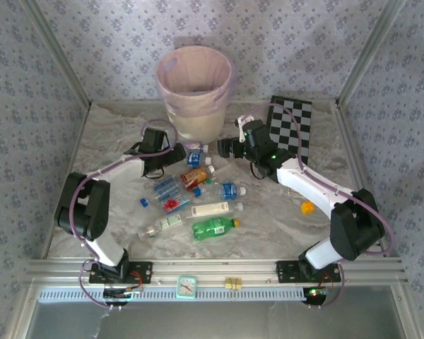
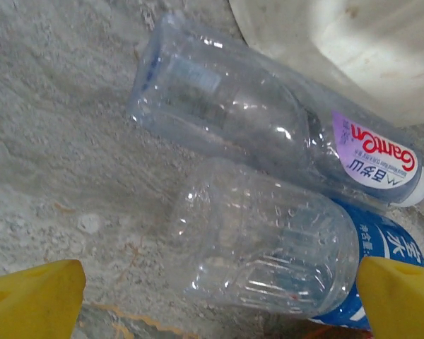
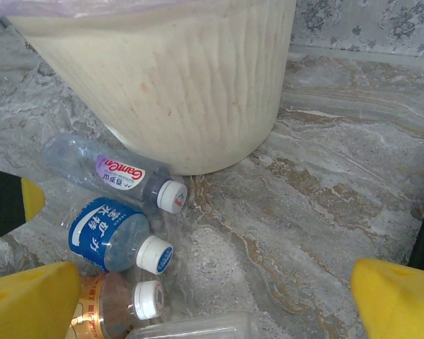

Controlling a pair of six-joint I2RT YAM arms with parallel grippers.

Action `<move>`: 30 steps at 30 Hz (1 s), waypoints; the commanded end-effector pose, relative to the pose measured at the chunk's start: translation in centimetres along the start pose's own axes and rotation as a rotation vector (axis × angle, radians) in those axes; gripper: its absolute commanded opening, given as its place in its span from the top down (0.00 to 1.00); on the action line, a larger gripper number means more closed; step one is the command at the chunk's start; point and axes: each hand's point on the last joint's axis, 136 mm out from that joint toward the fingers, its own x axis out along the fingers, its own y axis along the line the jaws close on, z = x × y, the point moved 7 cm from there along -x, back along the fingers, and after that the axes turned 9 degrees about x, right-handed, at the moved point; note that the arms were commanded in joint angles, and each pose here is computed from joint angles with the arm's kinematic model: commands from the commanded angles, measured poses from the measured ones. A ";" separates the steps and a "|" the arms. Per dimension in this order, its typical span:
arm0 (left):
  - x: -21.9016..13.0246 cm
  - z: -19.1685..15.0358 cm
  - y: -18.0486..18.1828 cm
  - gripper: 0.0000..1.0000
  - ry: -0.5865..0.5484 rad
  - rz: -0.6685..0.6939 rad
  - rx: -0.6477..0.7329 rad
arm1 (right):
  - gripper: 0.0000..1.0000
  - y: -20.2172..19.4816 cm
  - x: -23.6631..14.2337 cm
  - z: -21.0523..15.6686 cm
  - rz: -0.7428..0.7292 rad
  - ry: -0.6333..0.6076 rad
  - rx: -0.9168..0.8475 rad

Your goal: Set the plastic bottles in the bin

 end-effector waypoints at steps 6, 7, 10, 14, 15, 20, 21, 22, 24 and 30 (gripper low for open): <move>-3.3 -1.5 1.1 0.02 0.073 0.088 0.041 | 0.00 -1.1 0.1 -1.3 -0.050 0.006 0.030; -3.8 -2.0 1.4 0.02 0.090 0.094 0.059 | 0.00 -1.2 0.0 -1.4 -0.052 0.006 0.032; -5.2 -3.8 2.1 0.01 0.132 0.102 0.110 | 0.00 -1.2 0.1 -1.5 -0.054 0.006 0.037; -6.4 -6.2 2.4 0.00 0.169 0.097 0.165 | 0.00 -1.2 0.2 -1.4 -0.051 0.000 0.042; -6.7 -6.6 2.5 0.00 0.174 0.095 0.173 | 0.00 -1.1 0.1 -1.3 -0.048 -0.002 0.043; -6.7 -8.6 2.3 0.00 0.203 0.079 0.203 | 0.00 -1.0 0.3 -1.1 -0.040 -0.005 0.053; -6.7 -8.8 2.2 0.00 0.211 0.075 0.206 | 0.00 -0.9 0.3 -1.1 -0.040 -0.006 0.054; -6.6 -9.1 2.2 0.00 0.221 0.069 0.210 | 0.00 -0.9 0.2 -1.1 -0.040 -0.004 0.053; -6.5 -9.5 2.0 0.00 0.238 0.066 0.220 | 0.00 -0.9 0.2 -1.1 -0.042 0.000 0.053; -6.6 -10.6 2.6 0.00 0.261 0.110 0.244 | 0.00 -0.8 0.2 -1.1 -0.043 -0.002 0.058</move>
